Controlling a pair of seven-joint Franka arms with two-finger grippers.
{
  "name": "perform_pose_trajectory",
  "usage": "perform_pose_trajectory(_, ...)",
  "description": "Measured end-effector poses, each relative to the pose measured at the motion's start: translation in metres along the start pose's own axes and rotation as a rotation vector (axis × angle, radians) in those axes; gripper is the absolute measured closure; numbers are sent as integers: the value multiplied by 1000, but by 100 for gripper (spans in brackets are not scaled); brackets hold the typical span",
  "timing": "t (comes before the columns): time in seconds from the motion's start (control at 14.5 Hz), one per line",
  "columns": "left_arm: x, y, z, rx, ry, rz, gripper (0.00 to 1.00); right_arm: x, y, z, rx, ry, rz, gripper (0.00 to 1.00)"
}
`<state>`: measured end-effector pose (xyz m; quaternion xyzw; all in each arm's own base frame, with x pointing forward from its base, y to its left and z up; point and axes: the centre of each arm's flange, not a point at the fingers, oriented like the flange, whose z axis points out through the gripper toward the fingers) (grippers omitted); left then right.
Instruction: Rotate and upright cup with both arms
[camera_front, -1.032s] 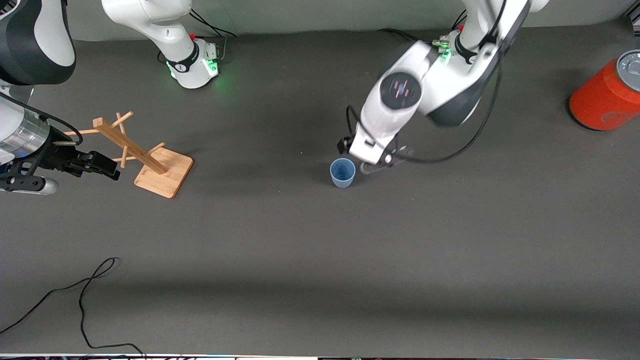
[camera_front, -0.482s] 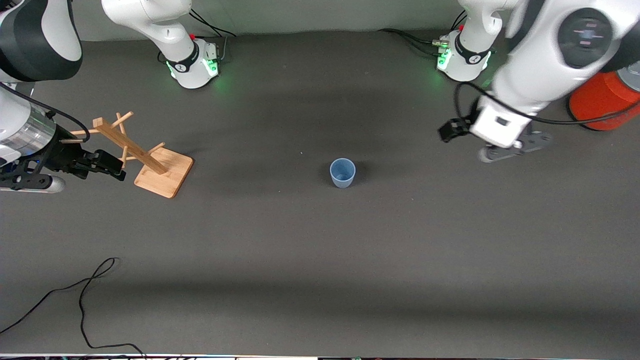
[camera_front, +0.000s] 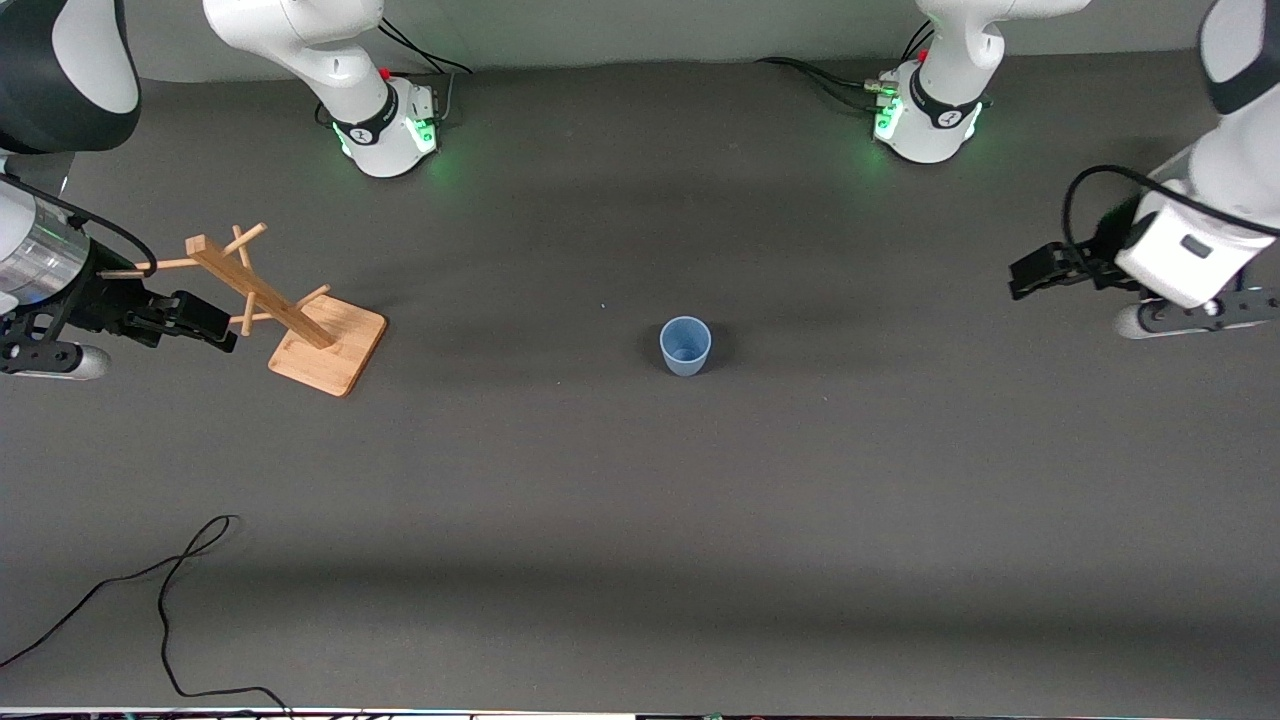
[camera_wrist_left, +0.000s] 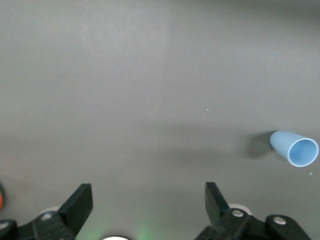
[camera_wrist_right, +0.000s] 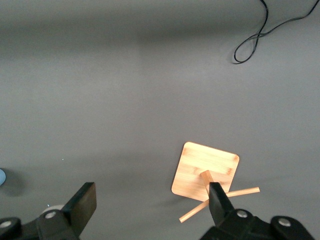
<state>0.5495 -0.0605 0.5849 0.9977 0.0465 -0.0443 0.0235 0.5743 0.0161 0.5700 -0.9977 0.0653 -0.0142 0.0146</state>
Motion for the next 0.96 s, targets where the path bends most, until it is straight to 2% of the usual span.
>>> perform_pose_trajectory(0.41, -4, -25, -15, 14, -24, 117, 0, 1, 1, -5, 1, 10, 3, 0)
perform_pose_trajectory(0.96, -4, -26, -15, 59, -22, 135, 0, 3, 5, -9, 2, 18, 8, 0)
